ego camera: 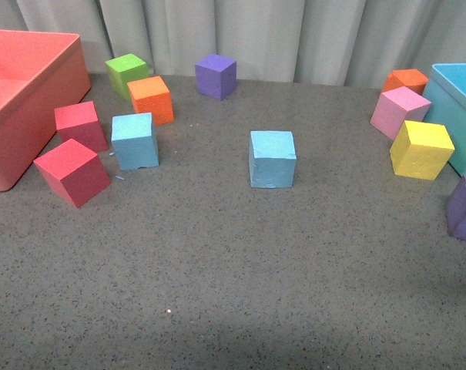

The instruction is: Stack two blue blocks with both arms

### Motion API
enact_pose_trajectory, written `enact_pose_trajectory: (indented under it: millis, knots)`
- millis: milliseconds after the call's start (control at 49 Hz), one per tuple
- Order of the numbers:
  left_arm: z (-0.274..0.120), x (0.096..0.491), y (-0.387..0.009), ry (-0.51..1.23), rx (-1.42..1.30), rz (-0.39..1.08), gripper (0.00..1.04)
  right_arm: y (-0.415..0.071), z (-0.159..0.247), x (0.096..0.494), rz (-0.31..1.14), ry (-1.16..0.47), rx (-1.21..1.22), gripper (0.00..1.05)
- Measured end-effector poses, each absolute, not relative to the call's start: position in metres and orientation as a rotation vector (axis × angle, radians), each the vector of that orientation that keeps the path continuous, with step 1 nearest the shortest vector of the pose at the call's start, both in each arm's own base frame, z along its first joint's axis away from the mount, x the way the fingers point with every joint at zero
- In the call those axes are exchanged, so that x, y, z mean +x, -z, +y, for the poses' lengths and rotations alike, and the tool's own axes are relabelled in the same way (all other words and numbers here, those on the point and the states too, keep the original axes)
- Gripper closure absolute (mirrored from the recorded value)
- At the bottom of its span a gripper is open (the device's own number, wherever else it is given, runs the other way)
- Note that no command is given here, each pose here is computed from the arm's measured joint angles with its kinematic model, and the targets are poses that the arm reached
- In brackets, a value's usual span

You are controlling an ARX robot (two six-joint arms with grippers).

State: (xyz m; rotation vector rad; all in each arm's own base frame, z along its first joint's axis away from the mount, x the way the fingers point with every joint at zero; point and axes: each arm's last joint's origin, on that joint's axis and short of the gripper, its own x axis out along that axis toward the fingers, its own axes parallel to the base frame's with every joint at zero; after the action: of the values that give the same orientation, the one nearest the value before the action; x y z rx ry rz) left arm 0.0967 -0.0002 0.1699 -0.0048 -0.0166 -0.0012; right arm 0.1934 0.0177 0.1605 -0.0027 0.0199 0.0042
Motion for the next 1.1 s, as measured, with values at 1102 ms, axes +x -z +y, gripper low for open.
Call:
enact_pose_trajectory:
  millis: [1102]
  knots:
    - [0.0,0.097,-0.17,0.001,-0.005,-0.017,0.07,-0.167,0.0,0.121,-0.004,-0.001,0.0,1.04]
